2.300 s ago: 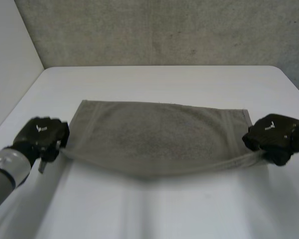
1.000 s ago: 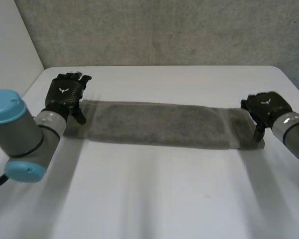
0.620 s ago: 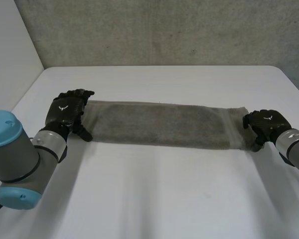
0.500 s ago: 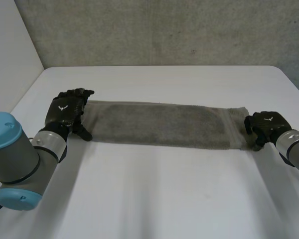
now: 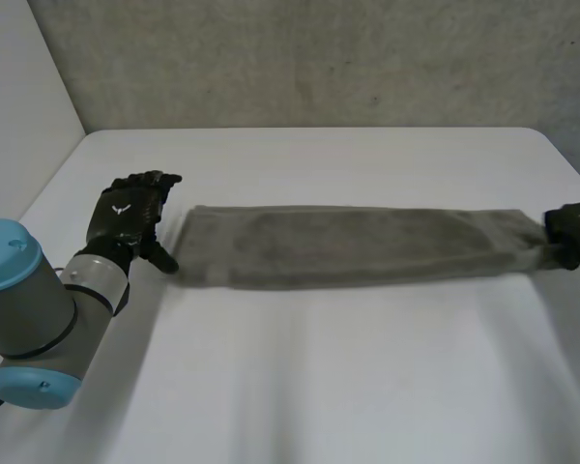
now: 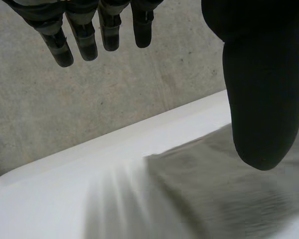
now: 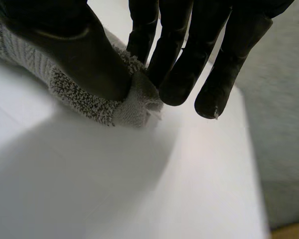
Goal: Fold the towel.
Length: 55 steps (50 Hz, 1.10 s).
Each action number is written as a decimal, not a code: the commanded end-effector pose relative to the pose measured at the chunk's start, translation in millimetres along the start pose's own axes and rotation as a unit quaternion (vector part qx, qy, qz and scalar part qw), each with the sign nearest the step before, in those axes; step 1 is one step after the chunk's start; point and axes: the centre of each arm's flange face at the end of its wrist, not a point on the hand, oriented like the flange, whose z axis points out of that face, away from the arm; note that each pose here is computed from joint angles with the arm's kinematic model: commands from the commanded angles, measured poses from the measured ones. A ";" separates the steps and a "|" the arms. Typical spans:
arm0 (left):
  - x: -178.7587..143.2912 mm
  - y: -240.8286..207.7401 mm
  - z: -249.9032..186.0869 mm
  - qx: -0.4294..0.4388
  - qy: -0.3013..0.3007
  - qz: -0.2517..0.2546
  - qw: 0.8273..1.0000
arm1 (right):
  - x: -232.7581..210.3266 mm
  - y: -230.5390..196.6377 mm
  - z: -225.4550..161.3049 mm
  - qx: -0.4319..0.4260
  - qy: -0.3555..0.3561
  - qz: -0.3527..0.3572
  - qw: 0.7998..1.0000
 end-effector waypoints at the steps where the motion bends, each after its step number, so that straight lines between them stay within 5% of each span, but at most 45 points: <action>1: -1.3 -4.4 0.0 0.007 -0.003 0.001 1.000 | 39.3 -41.7 -7.4 0.032 0.065 -0.062 0.995; 6: -1.5 -4.9 0.0 0.007 -0.003 0.001 1.000 | 4.4 -128.3 -36.1 0.150 0.049 -0.073 0.985; 11: -1.4 -4.5 -0.3 0.007 -0.003 0.001 1.000 | -92.0 -185.1 -64.6 0.253 -0.046 -0.100 0.961; 13: -0.9 -4.5 -0.5 0.007 -0.003 0.001 1.000 | -169.0 -201.3 -80.4 0.311 -0.105 -0.129 0.936; 20: -0.3 -3.9 -0.7 0.005 -0.002 0.000 1.000 | -295.4 -174.0 -107.3 0.345 -0.224 -0.185 0.893; 23: -0.3 -3.5 -0.5 0.005 -0.002 0.000 1.000 | -355.5 -125.0 -109.8 0.325 -0.276 -0.241 0.872; 28: 1.0 -2.4 -0.8 0.004 0.001 0.000 1.000 | -365.1 -110.8 -106.6 0.323 -0.277 -0.273 0.863; 33: 3.1 -3.0 -1.0 0.005 0.004 0.001 1.000 | -351.9 -125.9 -108.9 0.327 -0.261 -0.245 0.875; 40: 14.8 -12.3 1.9 0.033 0.021 0.004 0.999 | -259.9 -165.5 -125.3 0.292 -0.236 -0.069 0.924; 44: 35.4 -19.9 2.8 0.060 0.048 0.009 0.997 | -219.7 -145.5 -117.4 0.230 -0.223 0.007 0.947; 55: 77.9 13.0 17.3 0.028 0.101 0.013 0.994 | -179.6 -72.5 -85.3 0.107 -0.194 0.045 0.974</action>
